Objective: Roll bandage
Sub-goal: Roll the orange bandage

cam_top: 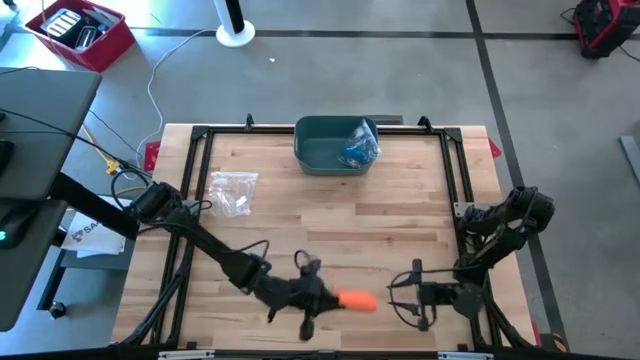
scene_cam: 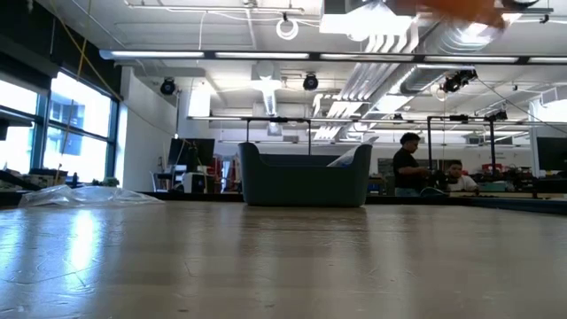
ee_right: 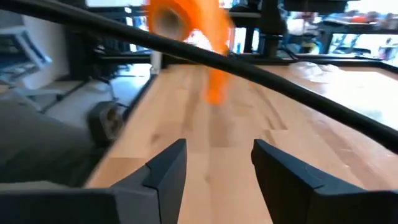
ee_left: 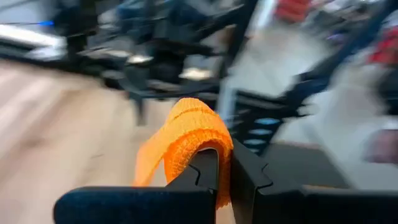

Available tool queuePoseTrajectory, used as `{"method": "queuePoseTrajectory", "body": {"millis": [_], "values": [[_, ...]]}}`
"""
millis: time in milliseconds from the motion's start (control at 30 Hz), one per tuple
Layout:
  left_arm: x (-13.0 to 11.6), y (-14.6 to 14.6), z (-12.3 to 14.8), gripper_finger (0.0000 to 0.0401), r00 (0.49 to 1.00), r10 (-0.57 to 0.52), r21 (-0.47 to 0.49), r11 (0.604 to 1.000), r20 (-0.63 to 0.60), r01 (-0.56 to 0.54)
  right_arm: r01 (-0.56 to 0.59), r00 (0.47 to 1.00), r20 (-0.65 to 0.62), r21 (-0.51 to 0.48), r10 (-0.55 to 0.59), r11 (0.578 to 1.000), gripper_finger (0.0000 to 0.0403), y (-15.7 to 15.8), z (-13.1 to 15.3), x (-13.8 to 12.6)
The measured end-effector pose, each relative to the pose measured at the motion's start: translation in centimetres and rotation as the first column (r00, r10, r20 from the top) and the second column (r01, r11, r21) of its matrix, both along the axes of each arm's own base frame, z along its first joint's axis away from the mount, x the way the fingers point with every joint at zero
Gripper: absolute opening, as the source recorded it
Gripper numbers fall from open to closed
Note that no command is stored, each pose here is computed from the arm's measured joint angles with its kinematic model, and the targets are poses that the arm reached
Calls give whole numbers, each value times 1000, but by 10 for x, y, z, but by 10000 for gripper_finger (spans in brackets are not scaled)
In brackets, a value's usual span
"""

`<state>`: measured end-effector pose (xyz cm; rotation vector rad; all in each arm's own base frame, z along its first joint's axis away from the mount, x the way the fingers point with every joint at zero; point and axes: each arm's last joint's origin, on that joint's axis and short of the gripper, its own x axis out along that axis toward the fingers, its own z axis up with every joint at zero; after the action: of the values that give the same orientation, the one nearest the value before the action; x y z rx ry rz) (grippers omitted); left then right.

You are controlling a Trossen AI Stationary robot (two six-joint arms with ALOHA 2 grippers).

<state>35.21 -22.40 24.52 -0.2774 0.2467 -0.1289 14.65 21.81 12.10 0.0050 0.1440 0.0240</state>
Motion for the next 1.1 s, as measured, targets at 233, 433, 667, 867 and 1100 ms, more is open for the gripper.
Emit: {"method": "queuePoseTrajectory", "body": {"millis": [233, 433, 667, 867, 1100], "values": [[5, 18, -25, 9, 983, 170, 61, 984, -69, -166, 46, 999, 9, 60, -47, 997, 177, 6, -2, -16], [9, 85, -79, 9, 931, 312, 124, 948, -190, -293, 43, 994, -107, 138, -28, 989, 177, -2, -16, -8], [8, 121, -102, 9, 964, 255, -113, 958, -81, -263, -44, 954, -284, 180, 95, 983, 177, -16, -26, 12], [7, 82, -76, 9, 993, 121, -272, 955, -2, -117, -86, 890, -385, 387, 246, 918, 177, -12, -27, 10], [21, 111, -116, 11, 929, 357, -268, 889, -101, -371, -56, 928, -339, 277, 152, 959, 177, -20, -26, 19]]}}
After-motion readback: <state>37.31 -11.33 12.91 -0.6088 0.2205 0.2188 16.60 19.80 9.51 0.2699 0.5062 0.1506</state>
